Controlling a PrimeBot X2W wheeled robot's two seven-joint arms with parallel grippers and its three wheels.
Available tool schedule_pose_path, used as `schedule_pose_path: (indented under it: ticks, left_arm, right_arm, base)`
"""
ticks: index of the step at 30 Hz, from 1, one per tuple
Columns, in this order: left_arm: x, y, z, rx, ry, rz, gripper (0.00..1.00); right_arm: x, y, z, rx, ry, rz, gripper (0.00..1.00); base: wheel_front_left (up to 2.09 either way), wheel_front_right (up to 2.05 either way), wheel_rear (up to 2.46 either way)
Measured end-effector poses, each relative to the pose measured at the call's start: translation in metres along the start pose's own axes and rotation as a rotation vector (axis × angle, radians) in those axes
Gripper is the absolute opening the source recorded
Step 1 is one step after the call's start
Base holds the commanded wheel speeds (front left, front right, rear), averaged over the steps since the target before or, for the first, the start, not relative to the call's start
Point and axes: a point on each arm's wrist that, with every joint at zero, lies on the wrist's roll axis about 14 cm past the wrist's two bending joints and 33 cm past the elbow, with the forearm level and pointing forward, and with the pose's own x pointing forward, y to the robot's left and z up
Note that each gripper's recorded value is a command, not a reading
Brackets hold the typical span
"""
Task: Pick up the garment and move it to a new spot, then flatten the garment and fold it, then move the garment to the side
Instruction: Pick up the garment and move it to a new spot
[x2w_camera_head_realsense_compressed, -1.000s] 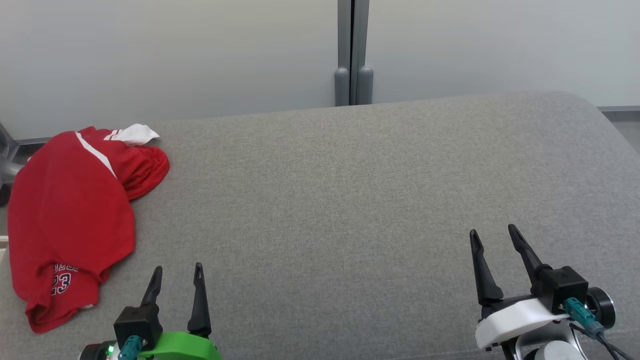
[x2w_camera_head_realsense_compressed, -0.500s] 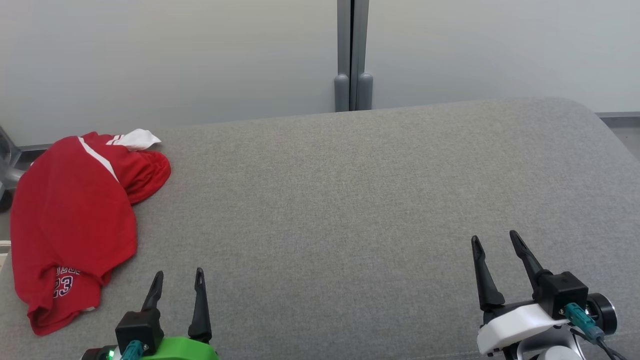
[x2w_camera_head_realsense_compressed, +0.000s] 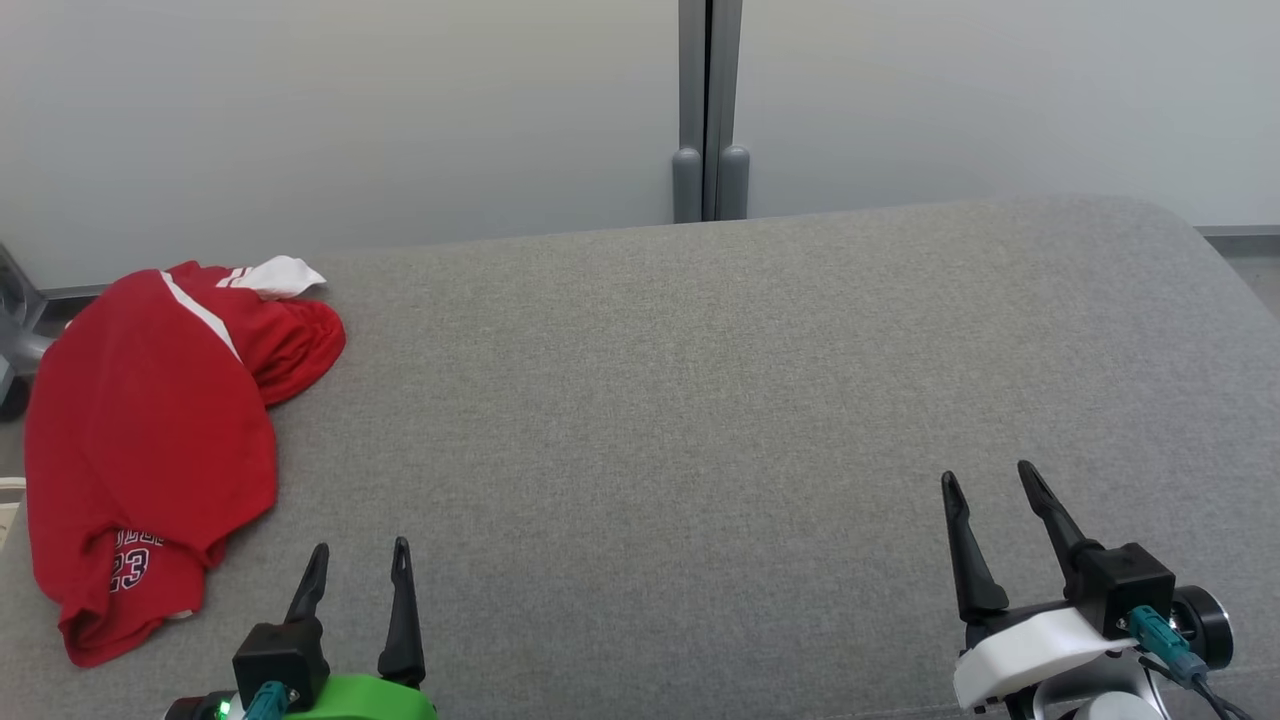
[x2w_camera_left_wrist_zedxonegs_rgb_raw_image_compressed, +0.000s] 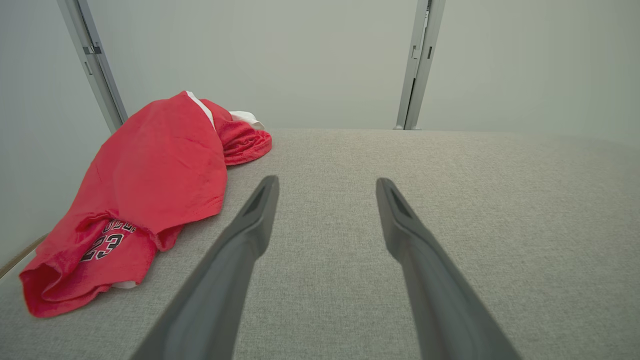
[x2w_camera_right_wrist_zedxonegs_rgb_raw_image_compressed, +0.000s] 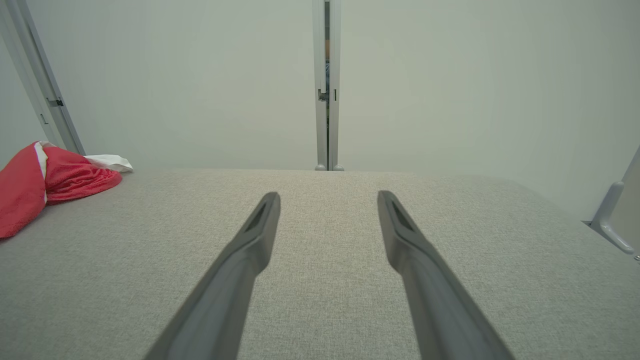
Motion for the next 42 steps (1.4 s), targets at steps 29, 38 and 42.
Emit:
schedule_pose_path:
  ticks: [29, 38, 42]
  left_arm:
    - [-0.068, 0.100, 0.015, 0.013, -0.034, 0.329, 1.00]
    - [-0.100, 0.124, 0.016, -0.009, -0.041, 0.440, 1.00]
    - [-0.097, 0.120, 0.014, -0.015, -0.034, 0.425, 1.00]
  right_arm:
    - [0.046, 0.103, -0.009, 0.081, 0.019, 0.308, 1.00]
    - [0.055, 0.147, -0.012, 0.093, 0.030, 0.433, 1.00]
    - [0.054, 0.146, -0.012, 0.094, 0.030, 0.428, 1.00]
  base:
    - [0.00, 0.00, 0.00]
    - [0.00, 0.00, 0.00]
    - [0.00, 0.00, 0.00]
